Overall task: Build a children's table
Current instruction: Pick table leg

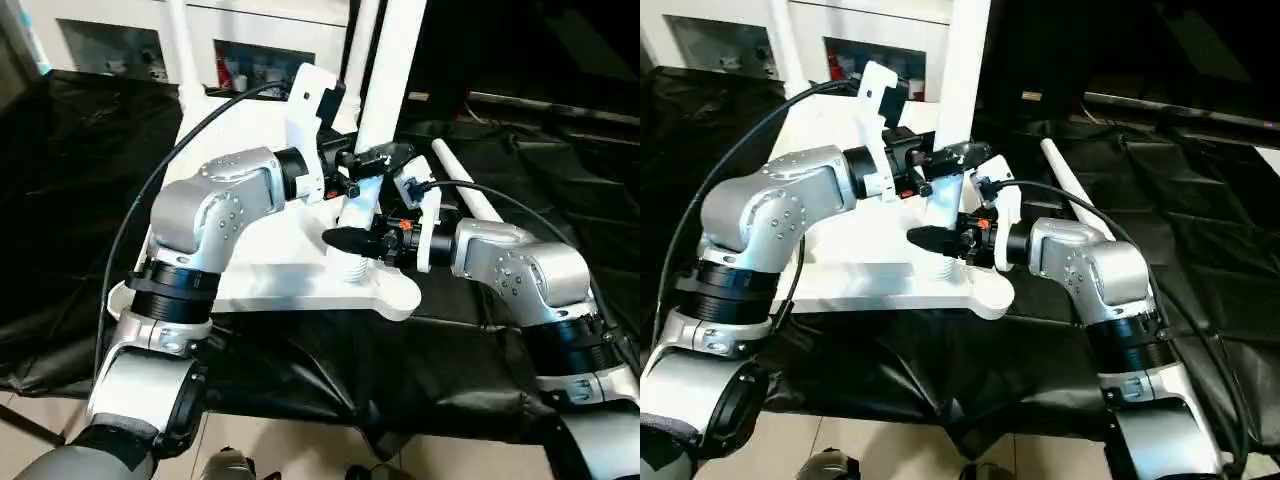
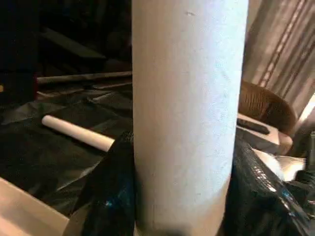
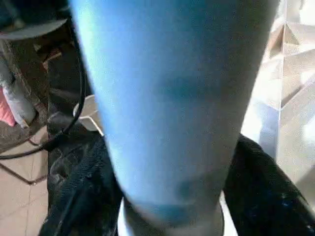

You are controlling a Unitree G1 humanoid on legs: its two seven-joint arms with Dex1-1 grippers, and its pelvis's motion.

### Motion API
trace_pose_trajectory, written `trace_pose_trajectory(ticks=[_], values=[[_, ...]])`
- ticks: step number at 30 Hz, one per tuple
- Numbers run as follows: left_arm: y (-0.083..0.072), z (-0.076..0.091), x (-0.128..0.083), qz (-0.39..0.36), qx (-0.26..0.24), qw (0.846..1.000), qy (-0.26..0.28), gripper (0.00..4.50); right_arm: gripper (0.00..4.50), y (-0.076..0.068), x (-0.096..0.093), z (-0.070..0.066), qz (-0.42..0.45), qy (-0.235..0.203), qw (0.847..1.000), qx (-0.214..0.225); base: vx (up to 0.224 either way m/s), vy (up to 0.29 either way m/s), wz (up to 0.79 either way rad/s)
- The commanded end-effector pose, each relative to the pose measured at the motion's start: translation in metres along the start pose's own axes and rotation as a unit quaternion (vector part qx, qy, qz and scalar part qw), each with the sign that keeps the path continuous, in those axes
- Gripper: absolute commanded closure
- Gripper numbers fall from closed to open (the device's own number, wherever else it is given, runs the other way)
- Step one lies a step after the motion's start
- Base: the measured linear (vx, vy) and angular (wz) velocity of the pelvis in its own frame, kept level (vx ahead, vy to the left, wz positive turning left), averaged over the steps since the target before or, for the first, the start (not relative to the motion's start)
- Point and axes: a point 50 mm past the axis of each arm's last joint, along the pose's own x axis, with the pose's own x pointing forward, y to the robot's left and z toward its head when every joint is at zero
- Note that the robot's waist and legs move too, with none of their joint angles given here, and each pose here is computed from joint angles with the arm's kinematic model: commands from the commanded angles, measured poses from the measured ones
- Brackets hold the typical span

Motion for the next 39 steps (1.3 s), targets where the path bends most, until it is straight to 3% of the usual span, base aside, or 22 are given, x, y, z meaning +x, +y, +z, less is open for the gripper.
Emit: trace_pose_trajectory(ticks=[1,5,14,16,19,28,29,30,34,37,39], values=[[-0.006,0.001,0.002,-0.015,0.001,1.0,-0.003,2.6,1.45,-0.004,-0.004,0.006,-0.022,-0.012,1.0,-0.009,0.0,0.0,0.0],[-0.005,0.004,0.003,-0.016,-0.002,1.0,-0.009,2.62,1.09,-0.005,-0.006,0.006,-0.026,-0.007,1.0,-0.015,0.0,0.0,0.0],[-0.005,0.004,0.002,-0.017,-0.001,1.0,-0.008,2.62,1.06,-0.005,-0.007,0.008,-0.024,-0.01,1.0,-0.016,0.0,0.0,0.0],[-0.005,0.004,0.002,-0.018,0.0,1.0,-0.008,2.62,1.39,-0.005,-0.007,0.008,-0.023,-0.011,1.0,-0.014,0.0,0.0,0.0],[-0.005,0.005,0.002,-0.02,0.001,1.0,-0.008,2.62,1.44,-0.006,-0.007,0.007,-0.024,-0.01,1.0,-0.009,0.0,0.0,0.0],[-0.005,0.003,0.002,-0.014,0.012,1.0,-0.005,2.62,2.23,-0.006,-0.007,0.006,-0.027,-0.01,1.0,-0.011,0.0,0.0,0.0],[-0.005,0.003,0.002,-0.012,0.013,1.0,-0.005,2.27,2.37,-0.006,-0.007,0.006,-0.027,-0.01,1.0,-0.011,0.0,0.0,0.0],[-0.003,0.004,0.002,-0.004,0.011,1.0,-0.009,2.27,2.37,-0.007,-0.007,0.006,-0.03,-0.012,0.999,-0.012,0.0,0.0,0.0],[-0.001,0.009,0.001,0.003,0.01,0.999,-0.046,1.75,2.51,-0.012,-0.006,0.007,-0.064,-0.044,0.997,-0.015,0.0,0.0,0.0],[0.003,0.015,0.0,0.022,0.009,0.995,-0.094,1.66,2.52,-0.016,-0.006,0.009,-0.088,-0.071,0.994,-0.01,0.0,0.0,0.0],[0.007,0.028,-0.006,0.036,0.012,0.985,-0.169,1.6,2.55,-0.021,-0.006,0.012,-0.125,-0.1,0.987,-0.004,0.0,0.0,0.0]])
